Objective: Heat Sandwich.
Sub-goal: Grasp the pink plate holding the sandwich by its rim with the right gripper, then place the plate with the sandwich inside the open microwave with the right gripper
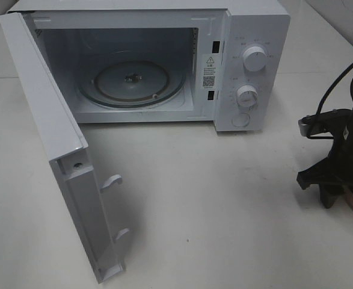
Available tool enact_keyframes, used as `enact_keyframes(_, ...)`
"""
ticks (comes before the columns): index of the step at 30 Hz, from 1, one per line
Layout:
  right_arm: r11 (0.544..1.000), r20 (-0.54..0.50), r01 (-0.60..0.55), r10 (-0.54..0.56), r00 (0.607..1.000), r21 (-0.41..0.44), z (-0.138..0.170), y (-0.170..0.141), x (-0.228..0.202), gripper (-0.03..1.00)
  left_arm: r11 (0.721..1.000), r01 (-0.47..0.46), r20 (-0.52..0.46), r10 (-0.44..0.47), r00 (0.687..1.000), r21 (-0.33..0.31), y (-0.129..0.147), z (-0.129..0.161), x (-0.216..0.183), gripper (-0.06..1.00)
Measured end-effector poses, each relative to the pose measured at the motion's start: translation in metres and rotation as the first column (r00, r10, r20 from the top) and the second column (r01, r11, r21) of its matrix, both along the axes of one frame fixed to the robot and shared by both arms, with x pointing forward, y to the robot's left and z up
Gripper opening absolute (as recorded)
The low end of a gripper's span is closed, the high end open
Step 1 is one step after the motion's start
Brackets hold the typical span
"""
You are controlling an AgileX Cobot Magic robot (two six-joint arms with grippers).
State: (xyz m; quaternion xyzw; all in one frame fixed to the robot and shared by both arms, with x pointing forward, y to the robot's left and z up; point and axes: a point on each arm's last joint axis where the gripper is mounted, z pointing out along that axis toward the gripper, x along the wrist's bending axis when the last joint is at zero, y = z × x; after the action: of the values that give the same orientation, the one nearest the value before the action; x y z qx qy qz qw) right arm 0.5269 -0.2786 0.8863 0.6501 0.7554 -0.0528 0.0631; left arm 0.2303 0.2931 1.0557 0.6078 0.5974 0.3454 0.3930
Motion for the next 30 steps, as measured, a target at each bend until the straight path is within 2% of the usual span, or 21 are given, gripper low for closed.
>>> enact_keyframes(2,1.0,-0.002,0.005,-0.005,1.0,-0.01,0.0003,-0.0018,0.0,0.32,1.0,0.0,0.0,0.0,1.0,0.0,0.0,0.0,0.0,0.97)
enact_keyframes(3,1.0,-0.009,-0.001,0.001,1.0,-0.023,0.0007,-0.0029,-0.0003,0.15,1.0,0.0,0.0,0.0,1.0,0.0,0.0,0.0,0.0,0.97)
enact_keyframes(4,1.0,-0.01,0.002,-0.002,1.0,-0.025,0.001,-0.003,-0.0001,0.11,1.0,0.0,0.0,0.0,1.0,0.0,0.0,0.0,0.0,0.97)
enact_keyframes(30,0.999,-0.021,0.002,-0.003,1.0,-0.044,0.0018,-0.0041,-0.0011,0.11,1.0,-0.001,0.0,0.001,1.0,0.001,0.0001,0.0,0.0,0.97)
